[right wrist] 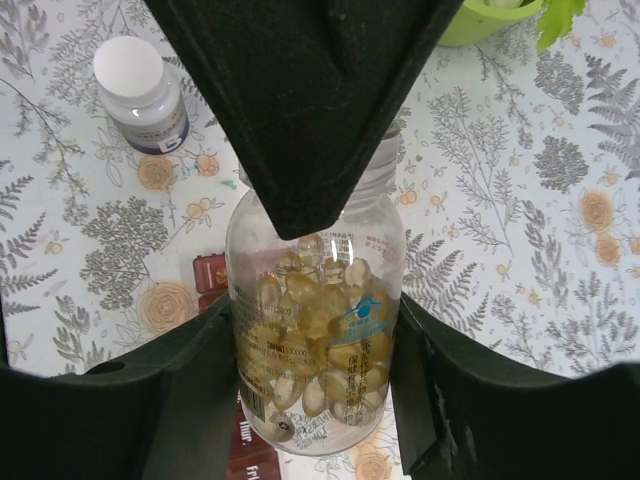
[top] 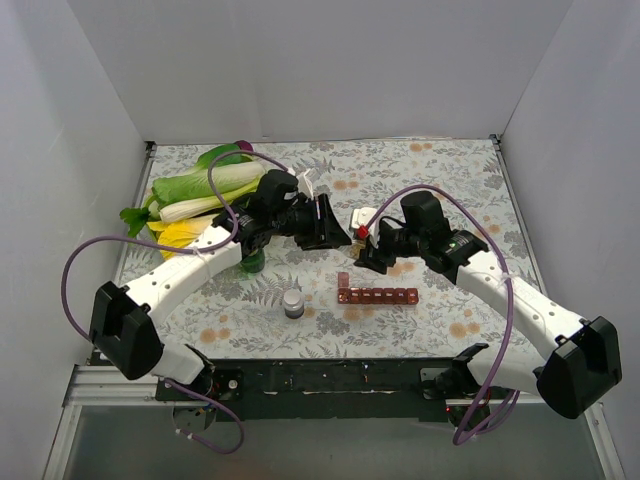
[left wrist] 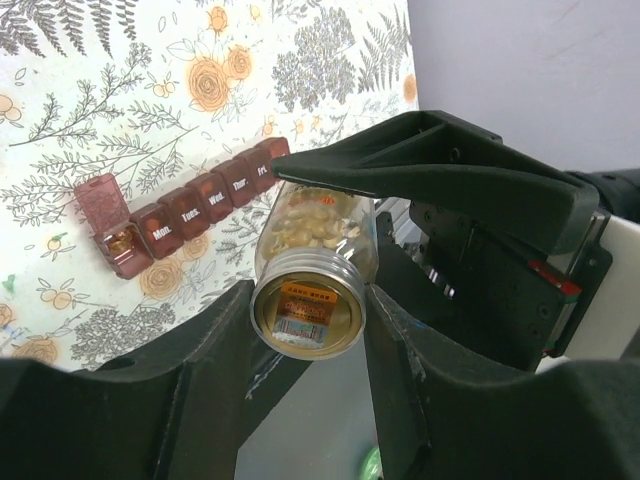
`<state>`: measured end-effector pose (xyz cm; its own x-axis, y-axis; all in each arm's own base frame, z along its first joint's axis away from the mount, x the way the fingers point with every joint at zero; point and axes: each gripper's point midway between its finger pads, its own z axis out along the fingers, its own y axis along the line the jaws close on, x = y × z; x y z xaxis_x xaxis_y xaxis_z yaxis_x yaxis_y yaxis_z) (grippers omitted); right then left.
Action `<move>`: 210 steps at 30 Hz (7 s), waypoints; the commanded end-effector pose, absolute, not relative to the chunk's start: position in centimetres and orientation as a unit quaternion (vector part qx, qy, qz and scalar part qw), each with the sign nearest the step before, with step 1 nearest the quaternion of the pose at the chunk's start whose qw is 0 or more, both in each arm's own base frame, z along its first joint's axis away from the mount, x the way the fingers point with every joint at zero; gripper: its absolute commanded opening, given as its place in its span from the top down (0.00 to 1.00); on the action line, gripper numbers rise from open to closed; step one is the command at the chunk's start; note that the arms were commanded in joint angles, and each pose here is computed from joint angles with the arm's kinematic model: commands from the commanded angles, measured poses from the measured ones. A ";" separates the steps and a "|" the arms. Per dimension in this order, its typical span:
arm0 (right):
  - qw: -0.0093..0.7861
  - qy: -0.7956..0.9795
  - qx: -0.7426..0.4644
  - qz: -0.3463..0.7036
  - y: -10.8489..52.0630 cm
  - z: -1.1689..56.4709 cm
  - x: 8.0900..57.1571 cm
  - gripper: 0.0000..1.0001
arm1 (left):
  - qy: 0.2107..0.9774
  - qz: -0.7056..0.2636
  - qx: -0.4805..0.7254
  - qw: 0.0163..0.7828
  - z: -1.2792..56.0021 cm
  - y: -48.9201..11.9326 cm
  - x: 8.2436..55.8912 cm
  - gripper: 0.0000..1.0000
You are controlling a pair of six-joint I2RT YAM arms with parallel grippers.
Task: Sort the pills into containers
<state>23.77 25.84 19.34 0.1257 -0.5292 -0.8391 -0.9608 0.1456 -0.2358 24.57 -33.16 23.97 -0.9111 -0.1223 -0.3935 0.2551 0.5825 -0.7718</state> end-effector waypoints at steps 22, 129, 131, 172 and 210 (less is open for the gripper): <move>0.301 0.506 -0.505 0.630 27.5 23.7 15.2 0.99 | 0.771 -0.456 0.306 0.323 29.8 -29.9 22.1 0.02; 0.449 0.580 -0.602 0.316 27.4 20.6 22.5 0.99 | 0.851 -0.502 0.002 0.154 25.7 -32.7 23.6 0.47; 0.448 0.582 -0.601 0.315 27.4 20.5 22.5 0.99 | 0.853 -0.499 0.003 0.152 25.4 -32.8 23.5 0.53; 0.385 0.565 -0.546 0.484 28.5 21.2 18.4 0.99 | 0.772 -0.547 0.200 0.254 30.9 -29.6 21.4 0.03; 0.378 0.600 -0.535 0.459 28.5 19.6 19.8 0.99 | 0.880 -0.380 0.222 0.175 24.8 -32.7 21.1 0.78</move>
